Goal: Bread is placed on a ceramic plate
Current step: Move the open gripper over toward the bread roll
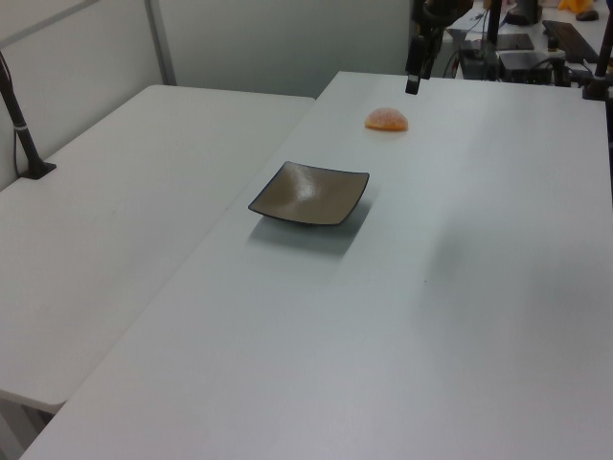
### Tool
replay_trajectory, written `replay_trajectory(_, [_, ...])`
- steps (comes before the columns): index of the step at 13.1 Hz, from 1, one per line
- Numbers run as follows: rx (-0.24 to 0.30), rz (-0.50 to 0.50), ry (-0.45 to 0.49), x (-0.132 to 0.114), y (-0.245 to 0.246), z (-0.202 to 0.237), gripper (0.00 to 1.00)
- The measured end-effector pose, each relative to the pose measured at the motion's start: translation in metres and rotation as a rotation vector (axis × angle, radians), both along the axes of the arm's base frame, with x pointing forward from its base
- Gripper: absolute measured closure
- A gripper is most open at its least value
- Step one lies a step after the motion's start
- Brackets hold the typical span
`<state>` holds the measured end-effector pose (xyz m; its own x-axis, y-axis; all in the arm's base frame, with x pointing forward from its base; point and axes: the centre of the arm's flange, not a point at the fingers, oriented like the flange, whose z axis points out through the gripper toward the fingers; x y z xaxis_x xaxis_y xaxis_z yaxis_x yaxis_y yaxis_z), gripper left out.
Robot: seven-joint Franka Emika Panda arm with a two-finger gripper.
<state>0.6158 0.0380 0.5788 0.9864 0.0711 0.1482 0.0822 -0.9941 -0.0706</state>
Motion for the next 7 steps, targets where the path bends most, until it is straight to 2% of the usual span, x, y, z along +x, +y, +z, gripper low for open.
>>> replay_trajectory(4, [-0.051,0.015,-0.003,0.0,-0.008,0.0,0.0])
replay_trajectory(7, [-0.069,0.034,-0.008,0.002,-0.028,0.0,0.0])
